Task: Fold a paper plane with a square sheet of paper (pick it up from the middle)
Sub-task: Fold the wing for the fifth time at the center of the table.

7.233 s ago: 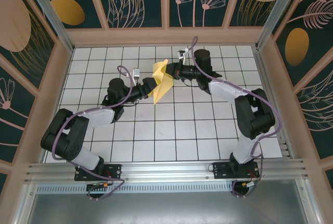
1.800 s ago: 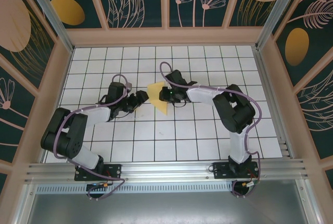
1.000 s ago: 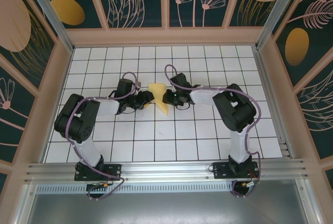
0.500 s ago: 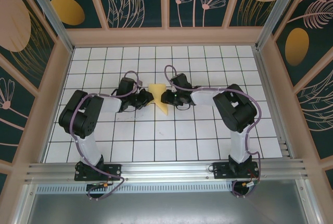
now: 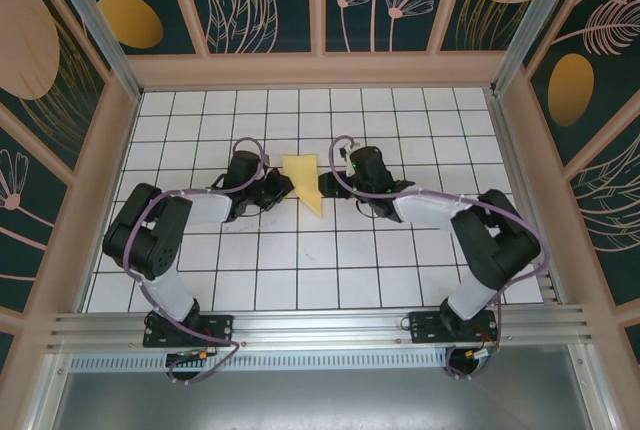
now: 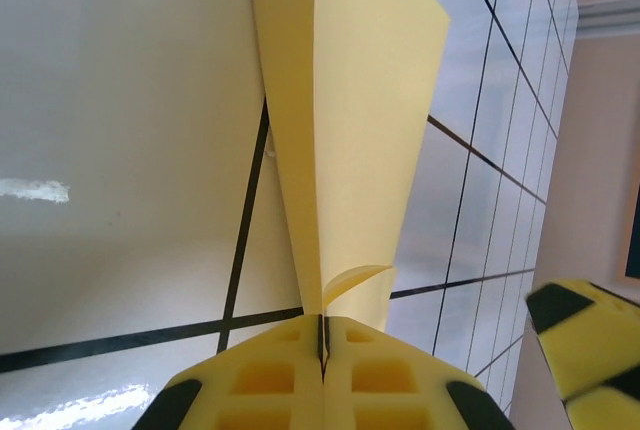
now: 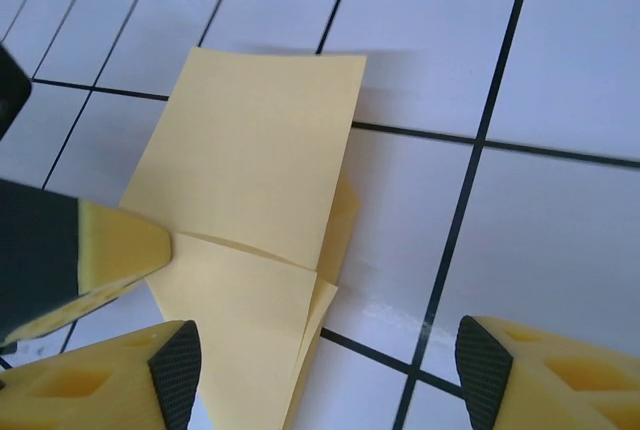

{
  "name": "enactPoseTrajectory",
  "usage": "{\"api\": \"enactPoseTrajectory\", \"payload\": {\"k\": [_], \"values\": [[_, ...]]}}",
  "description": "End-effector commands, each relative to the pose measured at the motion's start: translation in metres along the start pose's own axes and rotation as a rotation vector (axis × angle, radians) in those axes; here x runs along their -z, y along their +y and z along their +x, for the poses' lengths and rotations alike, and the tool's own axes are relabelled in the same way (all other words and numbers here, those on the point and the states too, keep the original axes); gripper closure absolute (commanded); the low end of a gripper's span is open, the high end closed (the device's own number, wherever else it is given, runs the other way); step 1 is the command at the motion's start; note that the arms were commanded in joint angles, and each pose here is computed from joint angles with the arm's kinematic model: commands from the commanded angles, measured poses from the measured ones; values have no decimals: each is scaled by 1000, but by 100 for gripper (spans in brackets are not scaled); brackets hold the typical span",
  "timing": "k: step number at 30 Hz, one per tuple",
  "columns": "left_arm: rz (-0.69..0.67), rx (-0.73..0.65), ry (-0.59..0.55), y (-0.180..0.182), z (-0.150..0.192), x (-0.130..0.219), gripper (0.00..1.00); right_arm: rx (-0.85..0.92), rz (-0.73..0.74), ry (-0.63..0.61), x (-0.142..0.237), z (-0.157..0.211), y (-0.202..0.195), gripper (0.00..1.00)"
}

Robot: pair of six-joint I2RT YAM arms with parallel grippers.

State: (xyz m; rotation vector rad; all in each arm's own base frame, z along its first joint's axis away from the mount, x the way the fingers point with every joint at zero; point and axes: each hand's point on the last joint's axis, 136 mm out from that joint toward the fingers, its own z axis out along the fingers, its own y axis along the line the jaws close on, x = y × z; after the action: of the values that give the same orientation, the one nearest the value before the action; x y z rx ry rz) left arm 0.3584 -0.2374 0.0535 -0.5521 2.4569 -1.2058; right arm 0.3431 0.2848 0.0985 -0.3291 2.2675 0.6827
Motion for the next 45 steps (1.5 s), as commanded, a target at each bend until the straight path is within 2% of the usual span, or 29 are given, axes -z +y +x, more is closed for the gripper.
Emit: {"api": "enactPoseTrajectory", "payload": {"k": [1, 5, 10, 16, 23, 36, 45], "values": [[-22, 42, -48, 1, 0, 1, 98, 232, -8, -116, 11, -5, 14, 29], [-20, 54, -84, -7, -1, 6, 98, 374, -9, -130, 15, 12, 24, 32], [-30, 61, -92, -10, 1, 8, 98, 501, -18, -114, 5, 30, 39, 45], [-35, 66, -88, -9, 2, 9, 98, 618, -4, -83, -21, 45, 50, 53], [-40, 67, -80, -8, 2, 7, 98, 648, 1, -130, -38, 37, 60, 54], [-47, 66, -70, -9, 3, 5, 98, 748, -10, -171, -63, 35, 66, 64], [-39, 77, -66, -10, 3, 5, 98, 744, -4, -238, -62, 29, 66, 72]]}}
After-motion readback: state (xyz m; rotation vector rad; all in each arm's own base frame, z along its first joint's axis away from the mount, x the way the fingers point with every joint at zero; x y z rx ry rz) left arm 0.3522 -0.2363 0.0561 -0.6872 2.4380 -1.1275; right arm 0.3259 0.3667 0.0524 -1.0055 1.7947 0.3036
